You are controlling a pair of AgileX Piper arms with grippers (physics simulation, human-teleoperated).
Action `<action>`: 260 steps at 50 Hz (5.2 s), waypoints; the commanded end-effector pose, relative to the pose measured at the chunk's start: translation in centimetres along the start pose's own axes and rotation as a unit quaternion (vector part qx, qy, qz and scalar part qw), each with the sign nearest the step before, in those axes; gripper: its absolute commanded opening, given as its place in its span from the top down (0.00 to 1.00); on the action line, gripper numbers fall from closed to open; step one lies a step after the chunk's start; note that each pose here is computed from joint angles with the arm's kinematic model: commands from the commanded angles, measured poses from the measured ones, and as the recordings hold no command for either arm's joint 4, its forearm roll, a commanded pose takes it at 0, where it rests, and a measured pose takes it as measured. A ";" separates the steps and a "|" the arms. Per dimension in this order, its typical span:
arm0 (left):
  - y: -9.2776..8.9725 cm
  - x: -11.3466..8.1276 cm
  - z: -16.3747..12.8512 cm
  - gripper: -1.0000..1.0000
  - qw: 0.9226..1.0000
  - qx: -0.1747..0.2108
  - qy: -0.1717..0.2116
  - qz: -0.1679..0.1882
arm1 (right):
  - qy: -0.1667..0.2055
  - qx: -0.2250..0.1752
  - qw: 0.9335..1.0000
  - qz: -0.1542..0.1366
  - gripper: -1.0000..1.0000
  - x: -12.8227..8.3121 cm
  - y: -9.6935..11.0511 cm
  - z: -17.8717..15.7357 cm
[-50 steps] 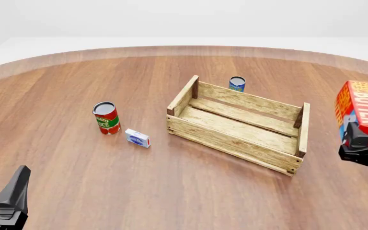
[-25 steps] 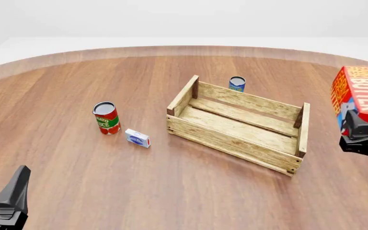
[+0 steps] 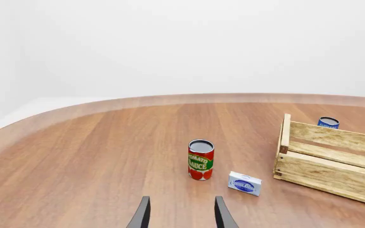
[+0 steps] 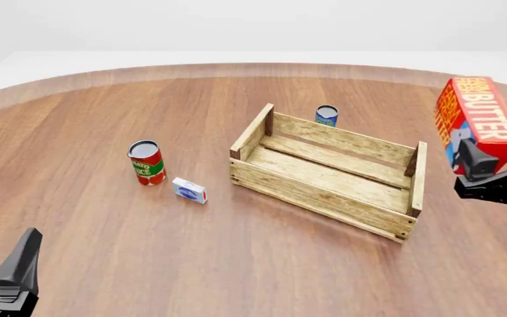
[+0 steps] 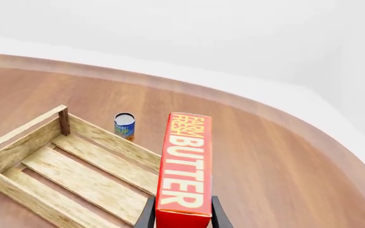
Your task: Pick up the butter and put it in the tray.
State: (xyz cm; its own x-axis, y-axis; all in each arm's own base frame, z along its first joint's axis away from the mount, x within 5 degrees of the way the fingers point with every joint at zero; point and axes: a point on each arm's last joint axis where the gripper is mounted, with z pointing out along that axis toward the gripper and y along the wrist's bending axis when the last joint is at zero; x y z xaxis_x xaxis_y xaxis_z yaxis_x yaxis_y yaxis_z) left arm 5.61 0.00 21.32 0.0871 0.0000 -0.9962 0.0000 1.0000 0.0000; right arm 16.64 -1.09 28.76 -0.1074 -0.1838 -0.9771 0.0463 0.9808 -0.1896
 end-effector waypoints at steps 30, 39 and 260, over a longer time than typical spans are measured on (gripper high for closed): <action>0.0 0.0 0.0 0.00 1.000 0.000 0.000 0.000 | -0.021 -0.083 0.996 0.003 1.00 -0.8 3.5 4.1; 0.0 0.0 0.0 0.00 1.000 0.000 0.000 0.000 | -0.022 -0.100 0.995 0.003 1.00 -0.7 4.5 5.1; 0.0 0.0 0.0 0.00 1.000 0.000 0.000 0.000 | 0.074 -0.202 0.976 0.014 1.00 8.4 15.2 16.9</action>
State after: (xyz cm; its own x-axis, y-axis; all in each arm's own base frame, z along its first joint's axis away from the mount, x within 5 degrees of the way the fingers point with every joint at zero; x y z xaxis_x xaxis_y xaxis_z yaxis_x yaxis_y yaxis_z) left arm 5.61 0.00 21.32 0.0871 0.0000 -0.9962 0.0000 1.0000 0.0000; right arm 32.83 10.80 15.57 -0.2735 -0.1962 -0.9416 -0.3415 0.9350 -0.0957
